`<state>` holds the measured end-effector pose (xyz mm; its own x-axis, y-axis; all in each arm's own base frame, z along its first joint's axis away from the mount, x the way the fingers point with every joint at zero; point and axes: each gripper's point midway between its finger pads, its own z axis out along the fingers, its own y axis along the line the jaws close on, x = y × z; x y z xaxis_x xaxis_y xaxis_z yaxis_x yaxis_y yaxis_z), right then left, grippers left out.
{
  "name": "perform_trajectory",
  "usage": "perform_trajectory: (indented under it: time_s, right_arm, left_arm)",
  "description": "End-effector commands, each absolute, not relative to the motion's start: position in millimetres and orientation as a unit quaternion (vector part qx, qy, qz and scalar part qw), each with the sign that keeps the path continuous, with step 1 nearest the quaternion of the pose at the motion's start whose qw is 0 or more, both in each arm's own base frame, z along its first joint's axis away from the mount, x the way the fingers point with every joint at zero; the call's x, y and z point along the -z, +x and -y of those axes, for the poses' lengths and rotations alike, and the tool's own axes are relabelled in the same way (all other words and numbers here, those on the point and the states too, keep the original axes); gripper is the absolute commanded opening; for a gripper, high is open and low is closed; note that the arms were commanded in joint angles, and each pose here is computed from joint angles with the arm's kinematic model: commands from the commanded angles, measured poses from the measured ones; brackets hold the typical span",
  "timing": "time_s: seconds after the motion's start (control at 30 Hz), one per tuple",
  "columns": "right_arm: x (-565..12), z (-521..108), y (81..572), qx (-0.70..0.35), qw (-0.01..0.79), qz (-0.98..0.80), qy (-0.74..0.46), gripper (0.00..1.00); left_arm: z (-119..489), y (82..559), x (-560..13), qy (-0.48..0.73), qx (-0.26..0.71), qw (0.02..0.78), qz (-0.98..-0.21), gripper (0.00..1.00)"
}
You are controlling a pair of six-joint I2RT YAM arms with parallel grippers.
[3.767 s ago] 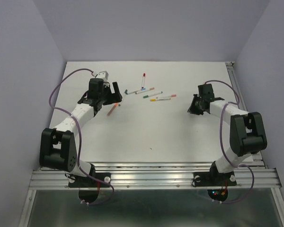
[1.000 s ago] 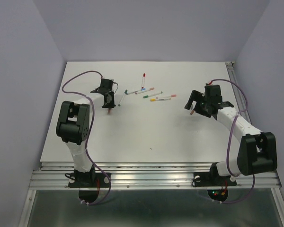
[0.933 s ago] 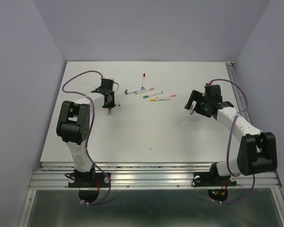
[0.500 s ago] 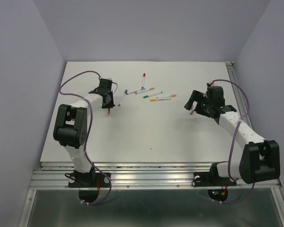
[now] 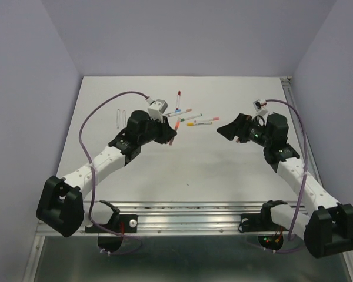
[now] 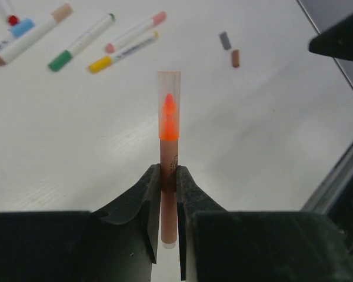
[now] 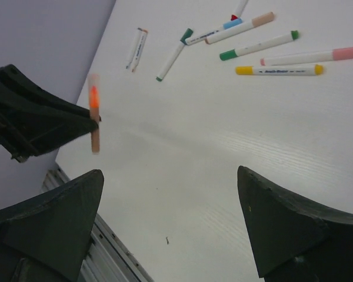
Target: Open the pen caps
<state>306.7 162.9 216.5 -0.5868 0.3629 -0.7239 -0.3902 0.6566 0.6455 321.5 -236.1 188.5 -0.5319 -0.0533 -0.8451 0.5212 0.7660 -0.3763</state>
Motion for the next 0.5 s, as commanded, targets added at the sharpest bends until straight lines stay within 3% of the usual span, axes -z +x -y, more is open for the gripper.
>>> perform_trajectory:
  time_s: [0.0,0.17,0.3,0.37,0.47]
  right_arm:
    - [-254,-209,288,-0.474,0.477,-0.737,-0.068,1.0]
    - [-253,-243,289,-0.454,0.482,-0.747,-0.06,0.98]
    - [-253,-261,294,-0.469,0.494,-0.732,-0.032,0.9]
    - [-257,-270,292,-0.491,0.497,-0.715,-0.026,0.81]
    - [-259,-276,294,-0.495,0.505,-0.707,-0.017,0.77]
  left_arm:
    - [281,280,-214,0.197,0.404,0.463,-0.764,0.0]
    - [301,259,-219,0.199,0.413,0.459,-0.761,0.0]
    - [298,259,-218,0.182,0.405,0.469,-0.764,0.0]
    - [296,259,-214,0.18,0.399,0.465,-0.77,0.0]
    - [294,257,-208,0.174,0.393,0.46,-0.777,0.0]
